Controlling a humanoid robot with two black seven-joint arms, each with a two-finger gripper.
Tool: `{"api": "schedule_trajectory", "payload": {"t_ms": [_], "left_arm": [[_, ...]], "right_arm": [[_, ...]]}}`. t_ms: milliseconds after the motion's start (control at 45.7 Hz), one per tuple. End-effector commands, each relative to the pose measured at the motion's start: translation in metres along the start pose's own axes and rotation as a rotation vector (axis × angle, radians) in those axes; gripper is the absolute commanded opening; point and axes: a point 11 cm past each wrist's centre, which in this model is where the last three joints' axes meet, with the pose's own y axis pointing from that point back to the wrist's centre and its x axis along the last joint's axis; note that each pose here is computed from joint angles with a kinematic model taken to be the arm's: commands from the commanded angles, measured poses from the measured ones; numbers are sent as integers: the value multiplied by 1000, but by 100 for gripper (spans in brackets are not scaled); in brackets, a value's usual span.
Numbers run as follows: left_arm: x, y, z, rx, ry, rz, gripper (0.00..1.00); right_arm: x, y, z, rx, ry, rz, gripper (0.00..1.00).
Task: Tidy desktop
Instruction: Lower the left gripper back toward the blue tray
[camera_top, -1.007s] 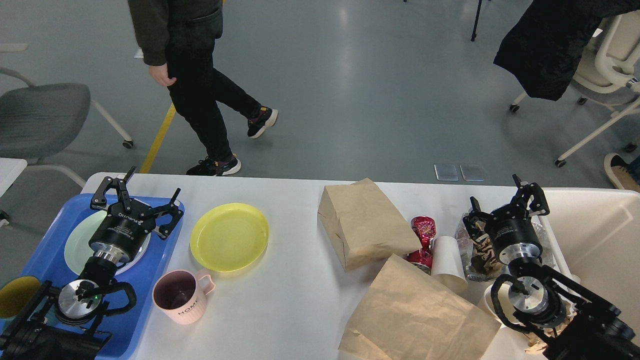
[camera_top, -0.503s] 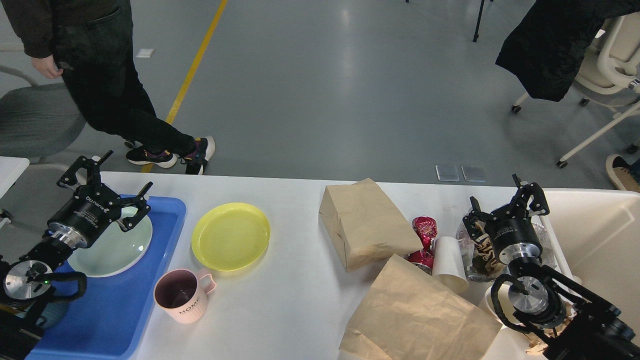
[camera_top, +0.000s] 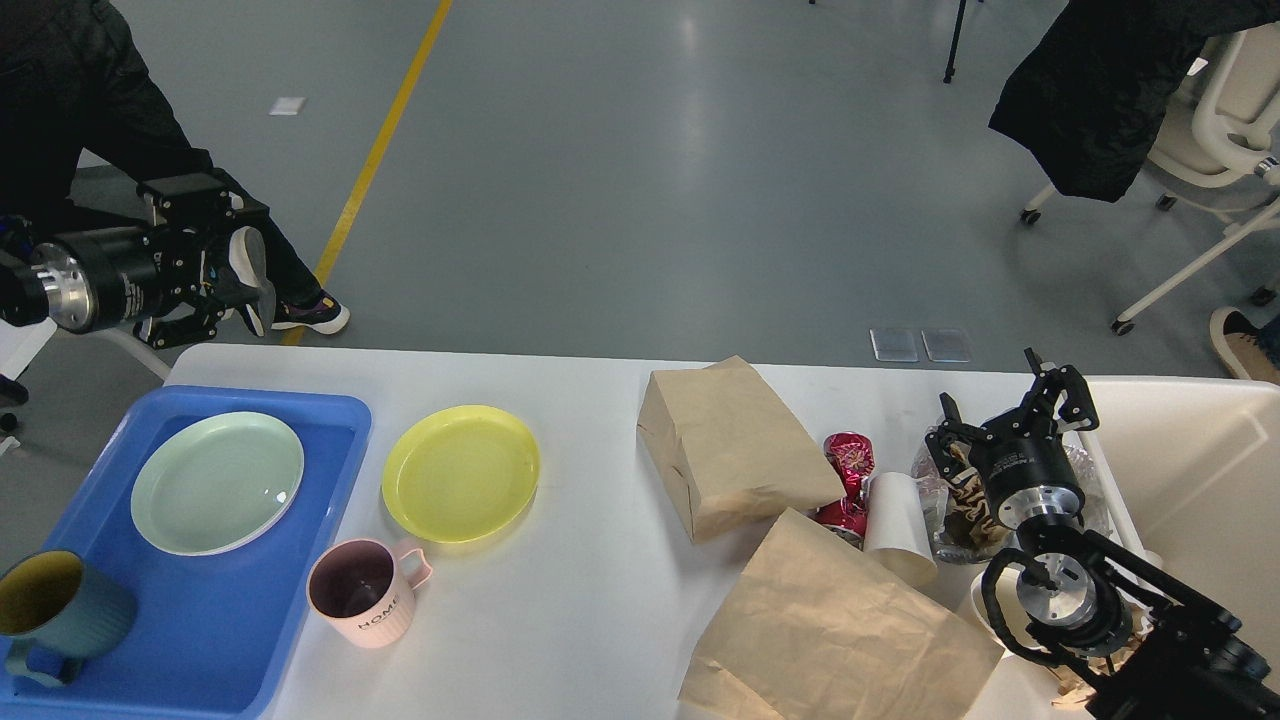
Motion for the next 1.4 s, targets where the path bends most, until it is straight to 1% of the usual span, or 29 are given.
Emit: {"api": "schedule_trajectory", "payload": {"t_ms": [0, 66, 109, 219, 263, 328, 372, 416, 460, 503, 569, 613, 700, 744, 854, 963, 1007, 1073, 1248, 1379], "left_arm": [[-9, -3, 39, 112, -220, -19, 96], [-21, -5, 59, 161, -328, -43, 96], [-30, 0, 75, 174, -389, -59, 96], [-42, 22, 99, 222, -504, -78, 96], [-49, 32, 117, 209, -551, -80, 96], [-76, 32, 148, 204, -653, -112, 96], [-90, 30, 162, 219, -713, -123, 96], [-99, 32, 168, 258, -764, -132, 96], [-103, 41, 173, 312, -812, -138, 96], [-115, 52, 183, 344, -862, -163, 96], [-134, 66, 195, 344, -866, -210, 96], [-140, 74, 198, 336, -834, -226, 96], [-138, 87, 189, 368, -728, -217, 96], [-144, 93, 188, 390, -701, -214, 96], [-158, 115, 178, 439, -661, -223, 96], [-172, 127, 165, 493, -648, -278, 96], [-179, 130, 159, 518, -635, -334, 96], [-181, 130, 155, 536, -622, -369, 96], [-178, 125, 163, 528, -634, -376, 96], [-175, 126, 159, 549, -625, -369, 96]], "right_arm": [[0, 0, 0, 0, 0, 0, 100], [0, 0, 0, 0, 0, 0, 100], [0, 0, 0, 0, 0, 0, 100], [0, 0, 0, 0, 0, 0, 100], [0, 0, 0, 0, 0, 0, 100], [0, 0, 0, 0, 0, 0, 100], [0, 0, 0, 0, 0, 0, 100], [0, 0, 0, 0, 0, 0, 100], [0, 0, 0, 0, 0, 0, 100], [0, 0, 0, 0, 0, 0, 100], [1, 0, 0, -1, 0, 1, 100], [0, 0, 0, 0, 0, 0, 100], [0, 0, 0, 0, 0, 0, 100], [0, 0, 0, 0, 0, 0, 100], [0, 0, 0, 0, 0, 0, 100], [0, 0, 0, 0, 0, 0, 100], [0, 0, 0, 0, 0, 0, 100], [0, 0, 0, 0, 0, 0, 100], [0, 0, 0, 0, 0, 0, 100], [0, 0, 0, 0, 0, 0, 100]]}}
